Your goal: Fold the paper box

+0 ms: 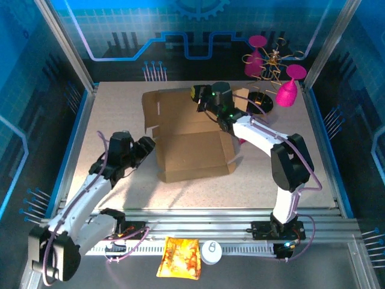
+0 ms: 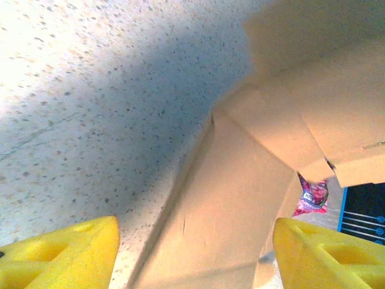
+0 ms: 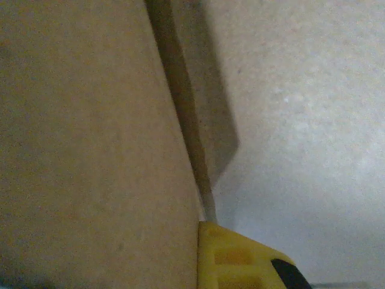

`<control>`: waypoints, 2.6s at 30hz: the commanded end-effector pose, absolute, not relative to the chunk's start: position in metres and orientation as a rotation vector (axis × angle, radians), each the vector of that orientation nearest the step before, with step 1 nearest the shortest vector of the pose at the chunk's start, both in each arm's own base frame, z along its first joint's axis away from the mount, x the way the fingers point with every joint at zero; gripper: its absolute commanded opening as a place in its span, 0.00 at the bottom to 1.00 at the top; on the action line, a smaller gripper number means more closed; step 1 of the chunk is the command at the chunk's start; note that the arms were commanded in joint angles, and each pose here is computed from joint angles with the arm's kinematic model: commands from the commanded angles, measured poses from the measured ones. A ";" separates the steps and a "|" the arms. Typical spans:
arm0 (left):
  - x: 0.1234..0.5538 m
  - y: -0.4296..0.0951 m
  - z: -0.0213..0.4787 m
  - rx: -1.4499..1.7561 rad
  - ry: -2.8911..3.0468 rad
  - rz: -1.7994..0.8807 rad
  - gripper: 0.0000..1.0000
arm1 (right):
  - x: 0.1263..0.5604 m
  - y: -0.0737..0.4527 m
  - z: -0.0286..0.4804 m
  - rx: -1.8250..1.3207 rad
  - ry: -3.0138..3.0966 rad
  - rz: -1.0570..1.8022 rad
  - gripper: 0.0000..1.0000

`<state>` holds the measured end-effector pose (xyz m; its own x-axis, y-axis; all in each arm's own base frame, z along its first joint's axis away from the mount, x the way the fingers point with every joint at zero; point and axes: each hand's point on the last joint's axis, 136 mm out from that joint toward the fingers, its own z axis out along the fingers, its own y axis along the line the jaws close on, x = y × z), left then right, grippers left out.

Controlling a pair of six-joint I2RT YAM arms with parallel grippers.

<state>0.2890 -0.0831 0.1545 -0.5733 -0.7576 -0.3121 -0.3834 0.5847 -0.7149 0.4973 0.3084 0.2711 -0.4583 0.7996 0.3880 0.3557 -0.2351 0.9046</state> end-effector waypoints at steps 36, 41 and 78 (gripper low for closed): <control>0.312 -0.014 0.173 -0.854 2.200 -0.647 0.46 | 0.454 0.345 0.178 1.053 1.815 1.766 0.00; 0.321 -0.017 0.160 -0.803 2.253 -0.643 0.38 | 0.456 0.345 0.177 1.060 1.826 1.762 0.00; 0.383 -0.078 0.141 0.192 2.232 -0.512 0.47 | 0.483 0.350 0.173 1.105 1.948 1.731 0.00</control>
